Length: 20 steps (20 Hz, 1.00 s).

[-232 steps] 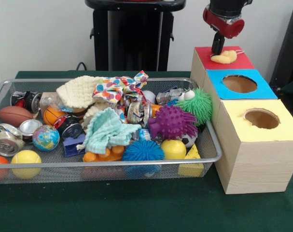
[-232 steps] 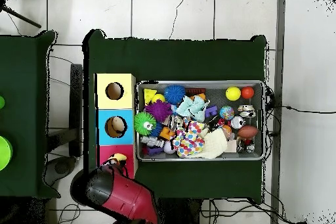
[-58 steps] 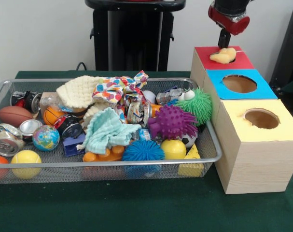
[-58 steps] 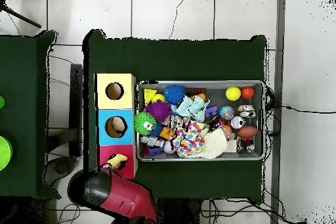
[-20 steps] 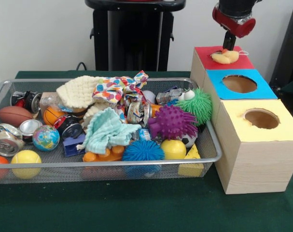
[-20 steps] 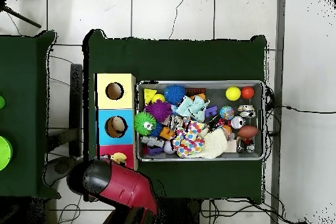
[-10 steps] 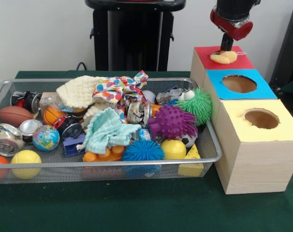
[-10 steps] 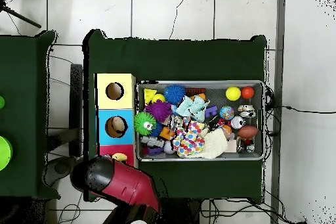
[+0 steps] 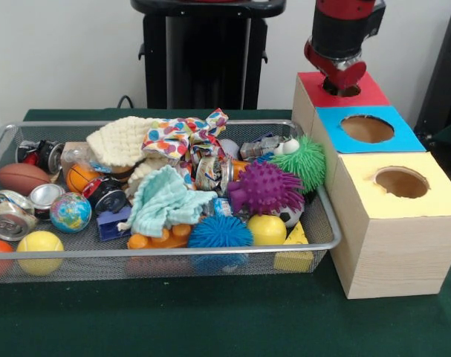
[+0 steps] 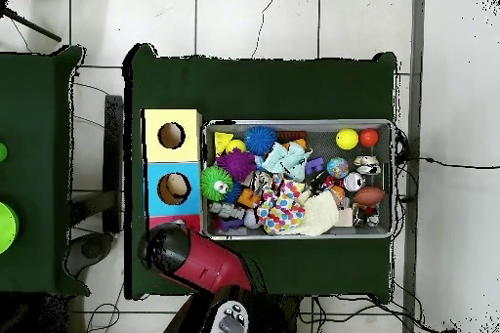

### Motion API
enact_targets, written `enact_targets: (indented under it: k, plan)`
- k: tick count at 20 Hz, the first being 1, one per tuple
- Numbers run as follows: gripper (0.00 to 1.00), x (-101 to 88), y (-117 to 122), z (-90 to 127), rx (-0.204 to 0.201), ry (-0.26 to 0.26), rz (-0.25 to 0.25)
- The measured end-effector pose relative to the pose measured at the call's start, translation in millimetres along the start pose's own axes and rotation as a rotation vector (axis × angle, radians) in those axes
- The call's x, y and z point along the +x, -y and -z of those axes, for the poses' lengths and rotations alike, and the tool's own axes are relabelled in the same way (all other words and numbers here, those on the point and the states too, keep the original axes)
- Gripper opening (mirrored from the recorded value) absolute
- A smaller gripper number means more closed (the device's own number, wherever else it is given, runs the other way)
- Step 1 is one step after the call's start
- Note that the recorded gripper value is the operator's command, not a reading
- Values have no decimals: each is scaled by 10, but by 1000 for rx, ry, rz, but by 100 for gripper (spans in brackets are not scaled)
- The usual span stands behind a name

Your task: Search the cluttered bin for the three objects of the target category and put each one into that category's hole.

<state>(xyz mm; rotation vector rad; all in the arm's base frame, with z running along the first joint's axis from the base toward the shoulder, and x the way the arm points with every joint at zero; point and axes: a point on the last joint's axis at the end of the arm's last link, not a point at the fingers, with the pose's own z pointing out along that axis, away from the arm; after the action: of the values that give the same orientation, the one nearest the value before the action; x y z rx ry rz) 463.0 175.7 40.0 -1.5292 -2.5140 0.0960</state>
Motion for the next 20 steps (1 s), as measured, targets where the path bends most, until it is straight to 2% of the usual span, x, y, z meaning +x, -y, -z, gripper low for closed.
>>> enact_targets:
  k: [2, 4, 9, 20]
  plan:
    - [0, 51, -10, -138, -9, 25, 28]
    - [0, 67, -15, -140, -28, 54, 59]
    - [0, 86, -1, -149, -45, 91, 107]
    - [0, 80, 15, -142, -45, 94, 121]
